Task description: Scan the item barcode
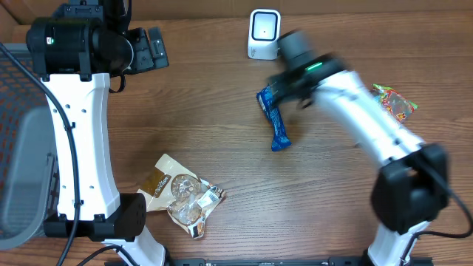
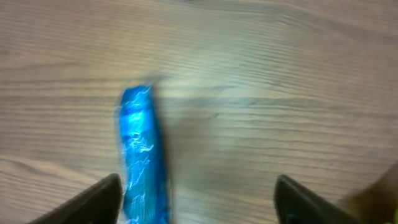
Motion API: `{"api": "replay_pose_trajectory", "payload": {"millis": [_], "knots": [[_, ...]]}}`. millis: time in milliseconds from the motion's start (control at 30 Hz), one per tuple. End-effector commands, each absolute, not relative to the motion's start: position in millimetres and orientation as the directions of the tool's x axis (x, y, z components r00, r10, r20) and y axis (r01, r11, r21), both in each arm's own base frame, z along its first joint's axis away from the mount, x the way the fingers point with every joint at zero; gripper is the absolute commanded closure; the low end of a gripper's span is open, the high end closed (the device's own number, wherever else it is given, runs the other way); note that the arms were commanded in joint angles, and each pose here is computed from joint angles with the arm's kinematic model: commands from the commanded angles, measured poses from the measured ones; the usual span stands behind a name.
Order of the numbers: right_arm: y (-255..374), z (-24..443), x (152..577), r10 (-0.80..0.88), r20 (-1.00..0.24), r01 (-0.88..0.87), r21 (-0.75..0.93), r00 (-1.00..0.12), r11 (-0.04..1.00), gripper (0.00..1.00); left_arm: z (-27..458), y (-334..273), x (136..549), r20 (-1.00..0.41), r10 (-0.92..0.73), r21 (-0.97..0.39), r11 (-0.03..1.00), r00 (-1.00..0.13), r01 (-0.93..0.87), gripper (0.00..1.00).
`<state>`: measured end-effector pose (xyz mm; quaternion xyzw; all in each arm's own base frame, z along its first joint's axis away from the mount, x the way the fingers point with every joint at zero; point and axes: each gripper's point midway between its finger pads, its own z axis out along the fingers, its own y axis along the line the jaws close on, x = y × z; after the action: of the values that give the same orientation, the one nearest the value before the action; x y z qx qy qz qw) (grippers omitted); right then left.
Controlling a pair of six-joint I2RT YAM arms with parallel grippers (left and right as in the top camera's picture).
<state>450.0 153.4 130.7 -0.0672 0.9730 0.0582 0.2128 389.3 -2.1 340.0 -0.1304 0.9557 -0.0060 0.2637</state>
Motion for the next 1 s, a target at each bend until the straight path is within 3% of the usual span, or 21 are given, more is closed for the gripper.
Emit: {"api": "replay_pose_trajectory", "payload": {"millis": [0, 67, 133, 467, 633, 967], "knots": [[167.0, 108.9, 439.7, -0.080, -0.323, -0.226, 0.446, -0.943, 0.866, 0.70, 340.4, -6.0, 391.0, -0.506, -0.254, -0.081, 0.965, -0.824, -0.248, 0.00], [154.6, 93.4, 444.4, -0.044, -0.297, -0.190, 0.481, -0.954, 0.856, 0.86, 340.4, -6.0, 391.0, -0.506, -0.254, -0.081, 0.965, -0.824, -0.248, 0.00], [150.2, 75.9, 444.6, -0.033, -0.269, -0.167, 0.491, -0.963, 0.855, 0.93, 340.4, -6.0, 391.0, -0.506, -0.254, -0.081, 0.965, -0.824, -0.248, 0.00], [180.2, 27.9, 430.2, -0.034, -0.142, -0.102, 0.508, -0.989, 0.855, 0.96, 340.4, -6.0, 391.0, -0.506, -0.254, -0.081, 0.965, -0.824, -0.248, 0.00], [207.9, 34.7, 416.7, -0.090, -0.124, -0.146, 0.584, -0.988, 0.799, 0.96, 340.4, -6.0, 391.0, -0.506, -0.254, -0.081, 0.965, -0.824, -0.248, 0.00], [249.5, 35.0, 395.4, -0.209, -0.148, -0.256, 0.577, -0.967, 0.775, 0.96, 340.4, -6.0, 391.0, -0.506, -0.254, -0.081, 0.965, -0.824, -0.248, 0.00]]}}
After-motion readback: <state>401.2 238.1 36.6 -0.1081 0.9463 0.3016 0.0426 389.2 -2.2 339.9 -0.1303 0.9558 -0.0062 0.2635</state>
